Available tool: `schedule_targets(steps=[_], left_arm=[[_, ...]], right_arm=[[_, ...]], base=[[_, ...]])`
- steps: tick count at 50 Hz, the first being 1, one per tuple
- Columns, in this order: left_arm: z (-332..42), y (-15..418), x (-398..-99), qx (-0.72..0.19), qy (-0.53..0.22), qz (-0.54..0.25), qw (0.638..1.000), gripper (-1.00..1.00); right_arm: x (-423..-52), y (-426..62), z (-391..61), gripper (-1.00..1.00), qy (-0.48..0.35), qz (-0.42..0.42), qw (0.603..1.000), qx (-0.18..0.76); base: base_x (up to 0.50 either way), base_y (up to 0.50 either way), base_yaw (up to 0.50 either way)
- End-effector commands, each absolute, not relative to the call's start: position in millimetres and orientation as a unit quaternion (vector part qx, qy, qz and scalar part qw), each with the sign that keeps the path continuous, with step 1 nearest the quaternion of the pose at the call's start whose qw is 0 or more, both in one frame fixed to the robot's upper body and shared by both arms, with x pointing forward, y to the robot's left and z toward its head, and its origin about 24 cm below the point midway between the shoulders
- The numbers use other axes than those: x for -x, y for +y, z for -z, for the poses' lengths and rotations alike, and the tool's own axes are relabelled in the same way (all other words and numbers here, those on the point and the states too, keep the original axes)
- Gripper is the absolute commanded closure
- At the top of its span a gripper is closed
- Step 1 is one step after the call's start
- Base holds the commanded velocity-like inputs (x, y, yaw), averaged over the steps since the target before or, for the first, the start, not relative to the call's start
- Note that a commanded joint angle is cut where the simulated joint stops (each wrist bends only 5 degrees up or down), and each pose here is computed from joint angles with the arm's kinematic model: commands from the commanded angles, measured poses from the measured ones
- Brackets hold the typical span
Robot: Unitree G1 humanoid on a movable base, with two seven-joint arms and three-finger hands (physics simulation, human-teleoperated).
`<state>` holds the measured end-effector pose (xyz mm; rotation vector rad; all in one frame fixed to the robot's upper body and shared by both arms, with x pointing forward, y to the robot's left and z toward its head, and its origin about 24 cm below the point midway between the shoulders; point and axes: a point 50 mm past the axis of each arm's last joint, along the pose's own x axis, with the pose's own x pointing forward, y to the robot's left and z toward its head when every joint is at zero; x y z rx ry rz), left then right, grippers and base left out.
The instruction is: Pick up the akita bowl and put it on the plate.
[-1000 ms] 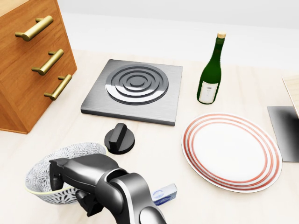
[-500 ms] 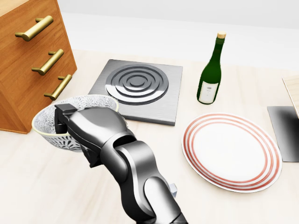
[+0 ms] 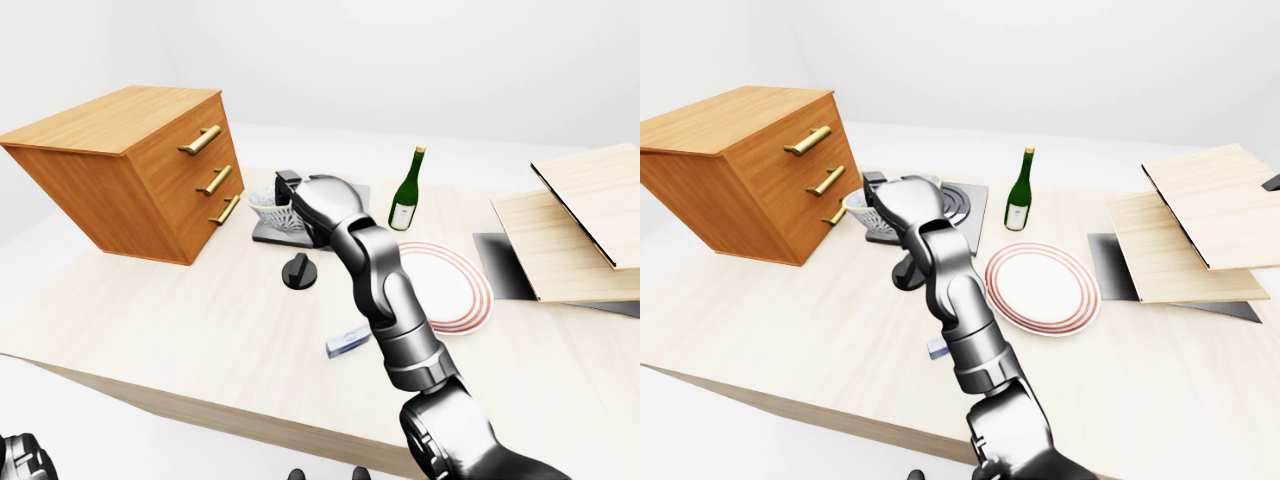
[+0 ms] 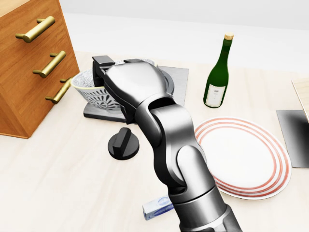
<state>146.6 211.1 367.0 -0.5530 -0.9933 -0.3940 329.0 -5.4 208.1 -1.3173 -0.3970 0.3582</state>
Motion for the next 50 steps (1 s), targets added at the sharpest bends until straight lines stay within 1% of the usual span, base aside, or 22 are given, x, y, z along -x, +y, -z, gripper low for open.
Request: schedule_targets(steps=[1,8,12,13,15,21,26,35,39,50], left_arm=[[-369,211,-145,0.257,-0.469,0.187,0.824,-0.98],[-370,212,-147,0.255,-0.469,0.184,0.826,-0.98],[-370,213,-147,0.256,-0.469,0.182,0.826,-0.98],[-370,213,-147,0.257,-0.468,0.183,0.825,-0.98],[-370,213,-148,0.257,-0.468,0.180,0.826,-0.97],[-371,215,-149,0.257,-0.470,0.176,0.826,-0.97],[-373,215,-147,0.255,-0.472,0.178,0.825,-0.98],[-371,214,-147,0.255,-0.470,0.178,0.826,-0.98],[-371,213,-146,0.255,-0.468,0.183,0.826,-0.98],[-371,213,-146,0.255,-0.470,0.182,0.825,-0.98]], right_arm=[[-333,-32,-221,1.00,-0.183,-0.118,0.755,0.618],[-332,-30,-221,1.00,-0.180,-0.120,0.749,0.626],[-332,-30,-221,1.00,-0.170,-0.117,0.735,0.646],[-311,-55,-221,1.00,-0.155,-0.102,0.731,0.657],[-294,-71,-224,1.00,-0.153,-0.074,0.729,0.664],[-276,-89,-225,1.00,-0.150,-0.029,0.733,0.663],[-276,-109,-218,1.00,-0.116,-0.008,0.732,0.672],[-264,-122,-212,1.00,-0.097,0.018,0.726,0.680],[-261,-129,-217,1.00,-0.100,0.036,0.723,0.683],[-260,-138,-211,1.00,-0.084,0.035,0.727,0.681]], base=[[0.00,0.00,0.00],[0.00,0.00,0.00],[0.00,0.00,0.00],[0.00,0.00,0.00],[0.00,0.00,0.00],[0.00,0.00,0.00],[0.00,0.00,0.00],[0.00,0.00,0.00],[0.00,0.00,0.00],[0.00,0.00,0.00]])
